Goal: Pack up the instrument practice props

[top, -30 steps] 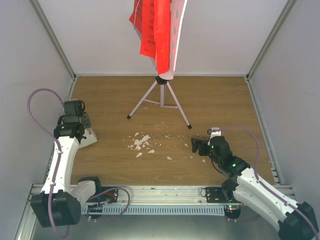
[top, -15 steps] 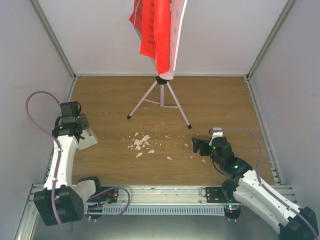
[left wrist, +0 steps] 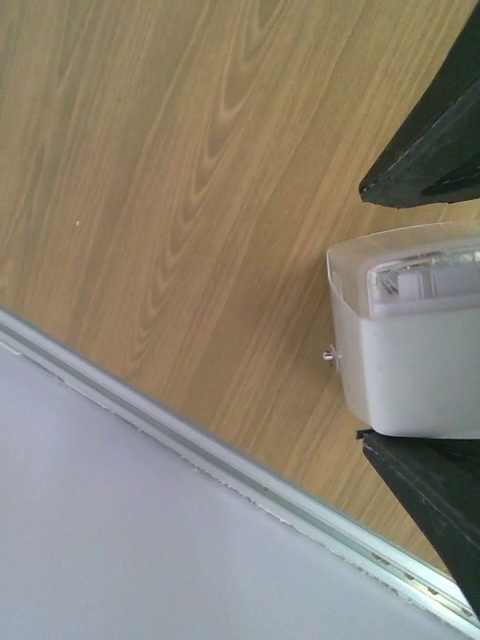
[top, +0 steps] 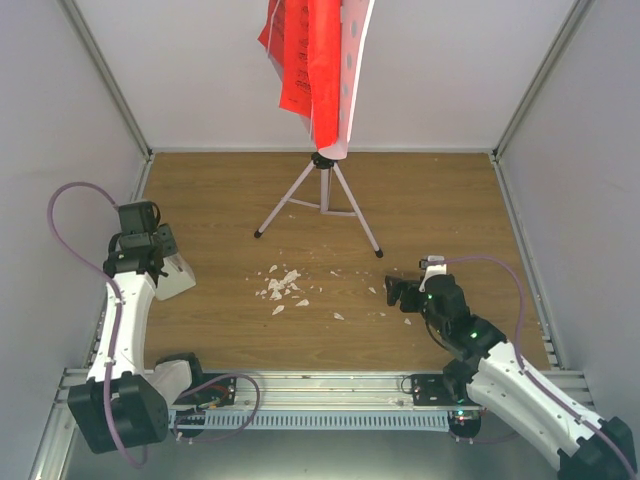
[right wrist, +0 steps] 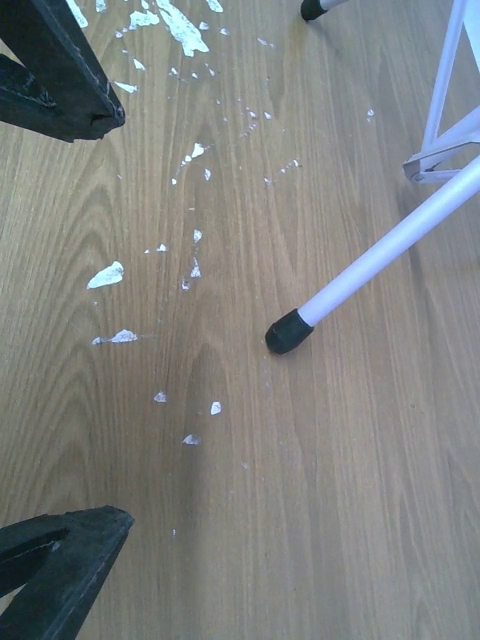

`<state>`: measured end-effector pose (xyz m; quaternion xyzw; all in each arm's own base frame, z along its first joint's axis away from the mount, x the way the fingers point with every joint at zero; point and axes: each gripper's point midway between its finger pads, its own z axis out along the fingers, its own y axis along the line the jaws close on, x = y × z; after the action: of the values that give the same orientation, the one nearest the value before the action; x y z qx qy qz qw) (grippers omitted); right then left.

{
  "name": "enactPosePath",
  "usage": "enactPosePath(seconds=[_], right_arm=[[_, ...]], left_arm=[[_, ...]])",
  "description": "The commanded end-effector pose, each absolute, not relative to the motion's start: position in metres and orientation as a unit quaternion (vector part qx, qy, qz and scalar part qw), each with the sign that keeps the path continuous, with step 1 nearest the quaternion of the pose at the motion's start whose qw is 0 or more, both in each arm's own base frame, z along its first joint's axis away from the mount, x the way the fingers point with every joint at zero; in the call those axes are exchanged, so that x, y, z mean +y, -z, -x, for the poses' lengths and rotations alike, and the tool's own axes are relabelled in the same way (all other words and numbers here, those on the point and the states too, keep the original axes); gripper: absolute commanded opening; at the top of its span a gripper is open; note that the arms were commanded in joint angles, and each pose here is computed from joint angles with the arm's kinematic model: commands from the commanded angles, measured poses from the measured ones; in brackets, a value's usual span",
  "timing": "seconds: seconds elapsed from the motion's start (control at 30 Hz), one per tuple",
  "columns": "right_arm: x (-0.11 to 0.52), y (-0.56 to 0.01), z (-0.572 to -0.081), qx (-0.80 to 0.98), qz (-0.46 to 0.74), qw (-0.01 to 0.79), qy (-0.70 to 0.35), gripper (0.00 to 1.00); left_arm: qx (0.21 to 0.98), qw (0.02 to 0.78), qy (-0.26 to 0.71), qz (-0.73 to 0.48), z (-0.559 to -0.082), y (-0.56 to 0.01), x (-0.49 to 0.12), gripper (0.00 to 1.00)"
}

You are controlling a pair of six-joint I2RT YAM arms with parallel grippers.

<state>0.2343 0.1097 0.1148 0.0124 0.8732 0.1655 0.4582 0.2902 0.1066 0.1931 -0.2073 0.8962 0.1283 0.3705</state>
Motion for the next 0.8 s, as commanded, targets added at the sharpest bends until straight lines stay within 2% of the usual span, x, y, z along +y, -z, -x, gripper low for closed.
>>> enactPosePath(seconds=[0.0, 0.17, 0.33, 0.47, 0.57, 0.67, 0.77], right_arm=[[0.108, -0.126, -0.237, 0.865, -0.022, 0.471, -0.170, 1.00], [0.109, -0.127, -0.237, 0.865, -0.021, 0.471, -0.173, 1.00], [0.118, -0.139, -0.236, 0.860, -0.002, 0.472, -0.194, 1.00], [0.129, -0.171, -0.237, 0.841, 0.023, 0.494, -0.222, 1.00], [0.133, -0.195, -0.239, 0.821, 0.033, 0.519, -0.235, 1.00], [0.138, -0.214, -0.241, 0.805, 0.045, 0.538, -0.246, 1.00], [0.148, -0.240, -0.240, 0.782, 0.075, 0.557, -0.268, 1.00]], left_arm=[[0.872, 0.424, -0.130, 0.207, -0.302, -0.219, 0.111, 0.63], [0.870, 0.430, -0.128, 0.206, -0.301, -0.223, 0.110, 0.76], [0.860, 0.466, -0.083, 0.193, -0.309, -0.260, 0.095, 0.97], [0.817, 0.554, 0.037, 0.153, -0.323, -0.341, 0.051, 0.99], [0.779, 0.608, 0.133, 0.074, -0.335, -0.392, -0.009, 0.98], [0.758, 0.604, 0.242, -0.049, -0.349, -0.410, -0.095, 0.97], [0.728, 0.551, 0.371, -0.173, -0.356, -0.403, -0.172, 0.96]])
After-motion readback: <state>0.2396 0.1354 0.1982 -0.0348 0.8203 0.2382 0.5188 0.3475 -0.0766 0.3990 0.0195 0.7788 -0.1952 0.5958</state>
